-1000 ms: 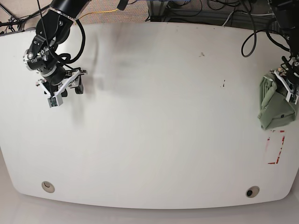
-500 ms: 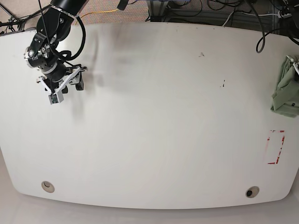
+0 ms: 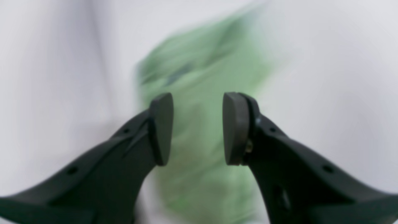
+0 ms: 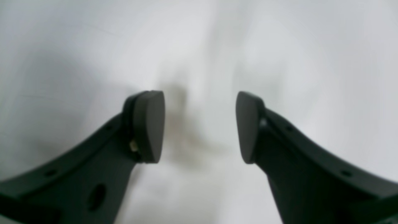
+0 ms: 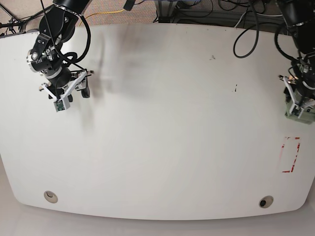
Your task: Fold the T-shirt properly
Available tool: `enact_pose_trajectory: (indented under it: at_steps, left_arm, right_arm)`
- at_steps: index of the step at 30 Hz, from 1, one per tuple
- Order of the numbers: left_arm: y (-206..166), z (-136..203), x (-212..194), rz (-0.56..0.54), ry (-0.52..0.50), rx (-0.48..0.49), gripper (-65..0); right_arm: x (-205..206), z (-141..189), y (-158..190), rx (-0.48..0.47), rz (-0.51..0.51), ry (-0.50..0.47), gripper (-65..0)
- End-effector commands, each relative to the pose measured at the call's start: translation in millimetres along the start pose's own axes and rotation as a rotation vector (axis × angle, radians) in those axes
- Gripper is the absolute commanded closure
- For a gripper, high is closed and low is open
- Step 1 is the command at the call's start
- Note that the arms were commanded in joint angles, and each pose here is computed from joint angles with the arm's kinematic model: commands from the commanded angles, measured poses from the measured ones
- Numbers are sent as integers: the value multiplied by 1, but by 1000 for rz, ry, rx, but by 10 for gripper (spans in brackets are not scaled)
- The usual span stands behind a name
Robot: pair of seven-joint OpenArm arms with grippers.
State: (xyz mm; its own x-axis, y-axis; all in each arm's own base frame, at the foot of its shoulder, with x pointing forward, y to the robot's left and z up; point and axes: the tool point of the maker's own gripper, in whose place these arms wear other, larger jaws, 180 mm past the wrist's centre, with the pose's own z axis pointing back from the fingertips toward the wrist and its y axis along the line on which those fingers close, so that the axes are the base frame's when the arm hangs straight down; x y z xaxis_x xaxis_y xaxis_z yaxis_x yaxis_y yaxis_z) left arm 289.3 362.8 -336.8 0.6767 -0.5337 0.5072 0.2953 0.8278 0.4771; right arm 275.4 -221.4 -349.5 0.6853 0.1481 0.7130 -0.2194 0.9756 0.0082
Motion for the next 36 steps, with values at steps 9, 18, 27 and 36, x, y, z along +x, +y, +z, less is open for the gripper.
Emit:
enact_pose_trajectory:
  at_steps: [9, 18, 27, 36]
  left_arm:
    - [-88, -10, 89, 283, -455, -24, -242]
    - [-139, 15, 84, 451, -662, 37, -242]
    - [-213, 93, 21, 521, -528, -31, -242]
    - [-270, 161, -79, 500, -220, -158, -237]
  right_arm:
    - [20, -25, 31, 40, 170, -226, -341]
    - [-29, -23, 40, 97, 62, -344, -312]
    - [-101, 32, 65, 80, -40, -242, -270]
    - [-165, 97, 92, 115, -227, -115, -270]
